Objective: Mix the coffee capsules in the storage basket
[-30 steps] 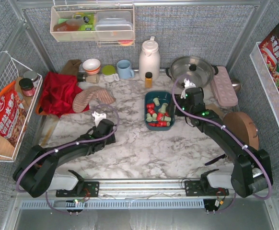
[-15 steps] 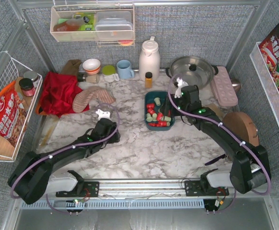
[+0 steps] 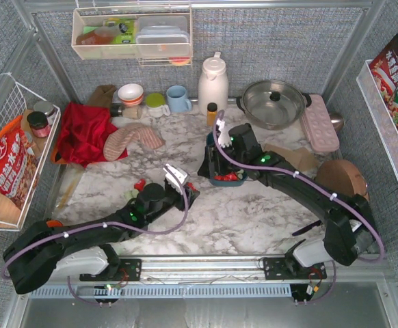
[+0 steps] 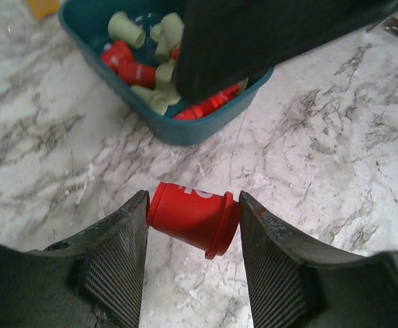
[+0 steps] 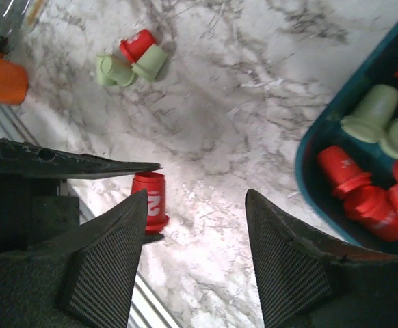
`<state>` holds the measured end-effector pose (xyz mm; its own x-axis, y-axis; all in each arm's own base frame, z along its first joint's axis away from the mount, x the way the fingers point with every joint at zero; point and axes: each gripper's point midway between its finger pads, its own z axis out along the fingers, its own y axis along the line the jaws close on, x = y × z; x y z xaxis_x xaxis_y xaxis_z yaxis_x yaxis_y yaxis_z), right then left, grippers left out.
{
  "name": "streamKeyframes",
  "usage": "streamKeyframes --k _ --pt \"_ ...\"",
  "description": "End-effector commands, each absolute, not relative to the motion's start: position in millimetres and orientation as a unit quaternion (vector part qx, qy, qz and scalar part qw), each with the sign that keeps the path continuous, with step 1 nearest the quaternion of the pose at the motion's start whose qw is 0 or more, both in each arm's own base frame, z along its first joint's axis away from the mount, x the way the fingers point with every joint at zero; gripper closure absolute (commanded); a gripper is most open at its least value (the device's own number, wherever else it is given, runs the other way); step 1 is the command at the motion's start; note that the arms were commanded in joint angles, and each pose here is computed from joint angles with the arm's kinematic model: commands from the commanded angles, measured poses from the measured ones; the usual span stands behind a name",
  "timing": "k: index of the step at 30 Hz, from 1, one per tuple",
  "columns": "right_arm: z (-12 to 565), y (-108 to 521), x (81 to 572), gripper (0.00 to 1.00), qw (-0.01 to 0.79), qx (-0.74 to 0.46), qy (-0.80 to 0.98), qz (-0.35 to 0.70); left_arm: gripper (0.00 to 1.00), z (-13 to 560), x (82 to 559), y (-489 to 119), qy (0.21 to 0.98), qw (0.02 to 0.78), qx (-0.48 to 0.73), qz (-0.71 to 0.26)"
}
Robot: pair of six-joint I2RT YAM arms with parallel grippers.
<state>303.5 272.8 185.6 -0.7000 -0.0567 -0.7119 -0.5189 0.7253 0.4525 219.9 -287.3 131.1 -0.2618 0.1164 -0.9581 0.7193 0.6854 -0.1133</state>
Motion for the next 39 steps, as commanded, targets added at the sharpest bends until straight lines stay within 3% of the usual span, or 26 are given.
streamKeyframes --k 1,17,26,33,34,36,37,39 --pt "185.5 297.5 286.5 0.39 0.315 -0.180 0.852 0.378 0.54 169.2 225.4 -302.9 0.667 0.614 0.317 -0.279" --pt "170.5 310.7 260.8 0.47 0.272 -0.195 0.851 0.406 0.54 188.7 219.3 -316.1 0.640 0.635 0.320 -0.291" --pt "175.1 310.4 260.3 0.77 0.279 -0.190 0.848 0.408 0.53 193.5 219.5 -317.1 0.640 0.639 0.312 -0.291" --pt "180.8 301.6 271.5 0.93 0.310 -0.166 0.852 0.386 0.35 188.5 227.8 -307.7 0.667 0.636 0.278 -0.272" --pt "181.6 299.1 274.8 0.96 0.319 -0.159 0.853 0.381 0.30 187.6 227.5 -306.7 0.670 0.633 0.275 -0.273" --pt "184.8 292.4 282.7 1.00 0.340 -0.144 0.853 0.368 0.08 187.4 227.4 -302.1 0.678 0.630 0.264 -0.272" --pt "186.1 288.0 287.7 1.00 0.351 -0.137 0.854 0.358 0.02 187.1 227.1 -298.7 0.682 0.628 0.257 -0.271" --pt "187.2 276.7 298.5 1.00 0.373 -0.123 0.857 0.332 0.01 185.8 227.4 -288.1 0.694 0.627 0.234 -0.265"
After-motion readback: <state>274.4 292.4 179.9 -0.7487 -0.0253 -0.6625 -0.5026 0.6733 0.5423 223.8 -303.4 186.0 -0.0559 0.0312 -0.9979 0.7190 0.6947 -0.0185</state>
